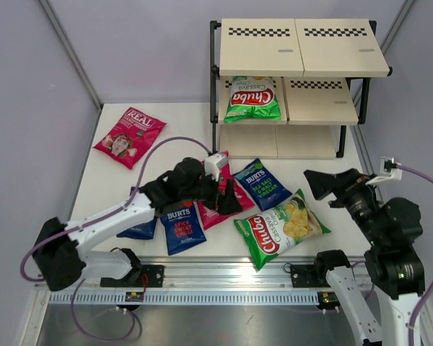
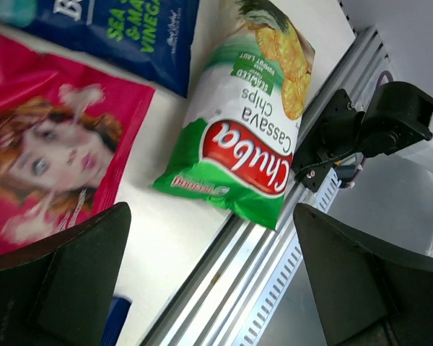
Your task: Place and organize the chips bags onto the shelf
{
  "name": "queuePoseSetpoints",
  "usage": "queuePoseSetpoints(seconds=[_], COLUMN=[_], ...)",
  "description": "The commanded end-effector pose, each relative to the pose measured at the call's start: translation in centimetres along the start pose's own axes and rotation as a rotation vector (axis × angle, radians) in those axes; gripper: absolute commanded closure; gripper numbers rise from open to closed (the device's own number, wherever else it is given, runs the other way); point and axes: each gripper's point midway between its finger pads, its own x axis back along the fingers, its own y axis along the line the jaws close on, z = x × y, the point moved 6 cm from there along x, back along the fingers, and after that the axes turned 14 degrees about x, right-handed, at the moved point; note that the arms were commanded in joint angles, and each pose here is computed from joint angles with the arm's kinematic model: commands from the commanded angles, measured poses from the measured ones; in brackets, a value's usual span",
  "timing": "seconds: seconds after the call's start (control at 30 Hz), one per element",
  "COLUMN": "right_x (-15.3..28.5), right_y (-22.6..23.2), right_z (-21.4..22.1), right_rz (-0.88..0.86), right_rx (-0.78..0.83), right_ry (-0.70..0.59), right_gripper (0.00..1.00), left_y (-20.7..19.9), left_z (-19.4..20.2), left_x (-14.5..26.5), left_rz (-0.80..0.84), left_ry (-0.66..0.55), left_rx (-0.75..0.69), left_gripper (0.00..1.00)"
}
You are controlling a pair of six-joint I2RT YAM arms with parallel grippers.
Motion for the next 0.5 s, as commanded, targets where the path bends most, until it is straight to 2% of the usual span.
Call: queuePoseSetpoints(seconds=[0.0, 0.1, 0.13, 0.17, 0.23, 0.27, 0.47], right_x=[3.9, 5.7, 6.3, 6.7, 7.7, 8.0, 9.8], right_y=[-0.3, 1.1, 1.6, 1.9, 2.7, 2.9, 4.8], right_z=[2.8, 3.5, 3.6, 3.6, 3.5, 3.6, 3.8], right_rz=[-0.001, -0.119, -0.147, -0.173, -0.237, -0.255, -0.436], right_rx=[0.143, 0.167, 0.172, 0.176, 0.192, 0.195, 0.238], right_ry=[0.19, 0.261, 0.27, 0.274, 0.26, 0.261, 0.265], right_gripper=[0.06, 0.07, 0.07, 0.07, 0.07, 0.07, 0.07], left_y=[-2.8, -4.4, -3.5, -4.5, -3.7, -4.6, -2.5], left_z=[-1.7, -1.6, -1.1, -1.7, -0.6, -1.4, -0.2], left_x=[-4.1, -6.1, -7.6, -8.0, -9.7, -10.1, -14.1], left_rz=[0.024, 0.063, 0.039, 0.064, 0.051, 0.069, 0.028], left_ry=[0.021, 0.1, 0.144, 0.151, 0.242, 0.239, 0.392], left_rx=[-0.117, -0.164, -0.171, -0.189, -0.209, -0.228, -0.24], left_gripper=[0.01, 0.01, 0.01, 0.01, 0.01, 0.01, 0.01])
